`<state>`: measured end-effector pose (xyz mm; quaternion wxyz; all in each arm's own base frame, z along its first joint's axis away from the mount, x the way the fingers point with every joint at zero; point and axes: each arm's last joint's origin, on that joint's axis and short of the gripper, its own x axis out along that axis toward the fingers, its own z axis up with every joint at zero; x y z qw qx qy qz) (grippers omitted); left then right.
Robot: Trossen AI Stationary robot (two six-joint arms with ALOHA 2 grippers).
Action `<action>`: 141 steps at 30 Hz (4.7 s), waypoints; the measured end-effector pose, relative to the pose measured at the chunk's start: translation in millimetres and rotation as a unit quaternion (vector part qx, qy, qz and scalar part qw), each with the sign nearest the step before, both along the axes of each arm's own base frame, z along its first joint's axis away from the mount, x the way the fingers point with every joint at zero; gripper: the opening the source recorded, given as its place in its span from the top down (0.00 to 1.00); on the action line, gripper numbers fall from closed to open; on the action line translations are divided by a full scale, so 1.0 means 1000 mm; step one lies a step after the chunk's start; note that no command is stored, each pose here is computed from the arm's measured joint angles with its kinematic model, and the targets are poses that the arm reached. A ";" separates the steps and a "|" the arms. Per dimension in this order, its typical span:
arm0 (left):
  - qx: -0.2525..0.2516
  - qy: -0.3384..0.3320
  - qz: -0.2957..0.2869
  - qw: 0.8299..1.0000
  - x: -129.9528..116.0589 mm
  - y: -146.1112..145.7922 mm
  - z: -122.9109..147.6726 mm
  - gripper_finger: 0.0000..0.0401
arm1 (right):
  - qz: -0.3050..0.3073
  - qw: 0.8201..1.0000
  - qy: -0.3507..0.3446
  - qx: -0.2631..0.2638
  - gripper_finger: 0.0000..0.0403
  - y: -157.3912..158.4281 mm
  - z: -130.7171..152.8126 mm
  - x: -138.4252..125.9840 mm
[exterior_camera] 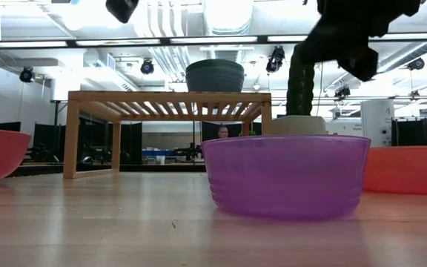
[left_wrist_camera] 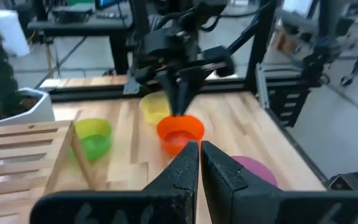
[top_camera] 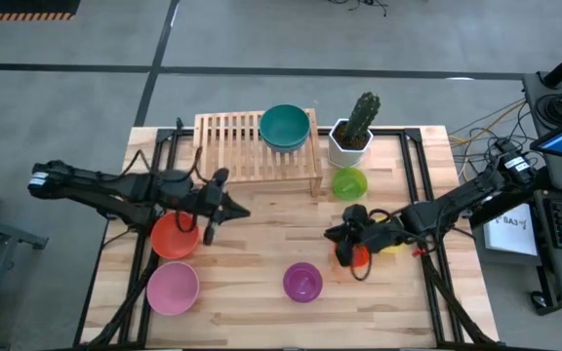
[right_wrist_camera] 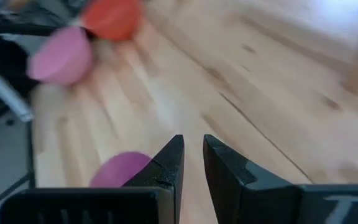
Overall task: Place and stack bowls onto a shelf
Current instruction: Put the right orange bowl on the shelf
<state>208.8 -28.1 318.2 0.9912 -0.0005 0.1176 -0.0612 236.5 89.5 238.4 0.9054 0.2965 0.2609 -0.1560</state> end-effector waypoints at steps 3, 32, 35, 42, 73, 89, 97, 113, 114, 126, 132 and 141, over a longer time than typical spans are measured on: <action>-0.003 -0.014 -0.005 1.000 -0.007 -0.001 -0.006 1.00 | -0.019 0.997 0.068 0.034 0.87 0.001 0.005 -0.001; -0.009 -0.006 -0.002 1.000 -0.009 0.000 -0.013 1.00 | -0.034 0.893 0.443 0.072 0.87 0.037 -0.040 0.087; -0.009 -0.006 -0.002 1.000 -0.009 0.000 -0.013 1.00 | -0.047 0.889 0.450 0.071 0.87 0.032 -0.041 0.087; 0.005 -0.009 -0.002 1.000 -0.009 0.000 -0.013 1.00 | -0.036 0.894 0.439 0.081 0.85 0.029 -0.029 0.084; 0.014 -0.050 0.009 0.999 -0.003 0.000 -0.007 0.96 | 0.028 0.894 0.447 -0.003 0.98 0.025 -0.041 0.084; 0.007 -0.061 -0.097 0.993 0.026 -0.011 -0.020 0.58 | 0.383 0.913 -0.013 -0.142 0.98 0.036 0.060 0.096; 0.003 -0.074 -0.222 0.972 0.051 -0.021 -0.039 0.54 | 0.477 0.862 -0.094 -0.145 0.98 0.044 0.048 0.110; -0.033 -0.025 -0.354 0.934 0.094 -0.035 -0.075 0.56 | 0.488 0.856 -0.096 -0.141 0.98 0.045 0.042 0.112; -0.037 -0.020 -0.367 0.929 0.096 -0.036 -0.076 0.56 | 0.488 0.856 -0.096 -0.142 0.98 0.045 0.042 0.112; -0.026 0.011 -0.385 0.923 0.108 -0.038 -0.072 0.93 | 0.489 0.854 -0.098 -0.147 0.98 0.045 0.042 0.113; -0.026 0.014 -0.378 0.925 0.109 -0.038 -0.068 0.99 | 0.472 0.864 -0.103 -0.141 0.94 0.041 0.044 0.115; -0.034 0.051 -0.369 0.928 0.113 -0.037 -0.059 1.00 | 0.453 0.872 -0.112 -0.148 0.73 0.036 0.054 0.111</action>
